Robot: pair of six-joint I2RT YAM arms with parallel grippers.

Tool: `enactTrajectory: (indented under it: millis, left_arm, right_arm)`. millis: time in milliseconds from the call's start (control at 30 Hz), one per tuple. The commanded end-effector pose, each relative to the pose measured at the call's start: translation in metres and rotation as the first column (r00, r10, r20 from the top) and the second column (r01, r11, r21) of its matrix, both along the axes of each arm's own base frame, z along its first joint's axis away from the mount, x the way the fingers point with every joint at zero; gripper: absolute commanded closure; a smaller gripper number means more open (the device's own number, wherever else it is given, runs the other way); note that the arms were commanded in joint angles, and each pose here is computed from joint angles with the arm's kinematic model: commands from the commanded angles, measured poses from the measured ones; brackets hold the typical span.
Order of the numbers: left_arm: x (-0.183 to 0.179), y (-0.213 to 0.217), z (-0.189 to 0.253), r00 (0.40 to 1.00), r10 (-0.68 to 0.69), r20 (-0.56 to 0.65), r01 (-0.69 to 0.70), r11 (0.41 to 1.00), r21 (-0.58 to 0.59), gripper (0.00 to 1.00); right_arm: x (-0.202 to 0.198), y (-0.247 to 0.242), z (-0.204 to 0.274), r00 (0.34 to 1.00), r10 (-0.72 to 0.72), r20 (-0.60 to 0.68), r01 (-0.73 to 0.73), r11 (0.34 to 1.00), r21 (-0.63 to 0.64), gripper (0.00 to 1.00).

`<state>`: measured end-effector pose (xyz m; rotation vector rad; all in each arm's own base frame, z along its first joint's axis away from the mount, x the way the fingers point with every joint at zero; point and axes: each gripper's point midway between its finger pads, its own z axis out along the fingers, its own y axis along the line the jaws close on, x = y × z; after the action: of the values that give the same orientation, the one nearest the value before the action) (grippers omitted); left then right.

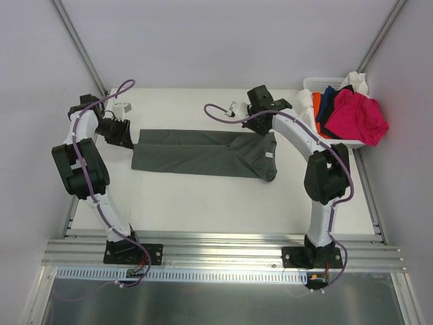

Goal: Fold and stack the t-shirts
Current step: Fold the other side of the tshirt into a rectangle

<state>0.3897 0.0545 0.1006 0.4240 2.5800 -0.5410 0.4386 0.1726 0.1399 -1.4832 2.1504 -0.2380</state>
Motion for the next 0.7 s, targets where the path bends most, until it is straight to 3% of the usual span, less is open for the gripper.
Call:
enactTrajectory:
  millis: [0,33,67,133,167,267,400,500,667]
  left_arm:
    - [0.008,-0.009,0.005,0.999,0.014,-0.03,-0.015,0.999,-0.035,0.59]
    - [0.009,-0.01,0.002,0.999,0.017,-0.042,-0.019,0.999,-0.045,0.45]
    - [0.01,-0.011,0.002,0.999,0.019,-0.043,-0.021,0.999,-0.048,0.25]
    - [0.009,-0.011,0.005,0.999,0.026,-0.042,-0.028,0.999,-0.046,0.09]
    - [0.009,-0.012,0.006,0.998,0.036,-0.046,-0.038,0.998,-0.048,0.07]
    - [0.008,-0.018,0.028,0.999,0.046,0.003,-0.046,0.996,-0.074,0.06]
    - [0.006,-0.038,0.062,0.995,0.044,0.084,-0.034,0.992,-0.12,0.06]
    - [-0.001,-0.059,0.069,0.995,0.014,0.095,0.001,0.988,-0.154,0.07]
    - [-0.016,-0.085,0.029,0.999,-0.019,-0.044,0.01,0.98,-0.199,0.07]
  right_arm:
    - [0.028,-0.003,0.008,0.998,-0.01,0.069,0.012,1.0,-0.022,0.99]
    - [0.033,-0.004,0.005,0.997,-0.018,0.077,0.021,0.999,-0.036,1.0]
    - [0.037,-0.004,-0.006,0.998,-0.021,0.064,0.024,0.998,-0.052,0.99]
    - [0.046,-0.003,-0.007,0.995,-0.037,0.091,0.042,0.997,-0.059,0.92]
    - [0.049,-0.006,-0.008,0.993,-0.052,0.103,0.059,0.996,-0.071,0.7]
    - [0.055,-0.007,0.009,0.98,-0.105,0.17,0.115,0.992,-0.049,0.36]
    - [0.035,-0.011,0.05,0.959,-0.137,0.247,0.146,0.989,-0.02,0.28]
    - [0.004,-0.014,0.048,0.97,-0.135,0.201,0.142,0.99,-0.022,0.25]
    - [-0.08,-0.009,0.013,0.988,-0.103,-0.119,0.111,0.991,0.069,0.26]
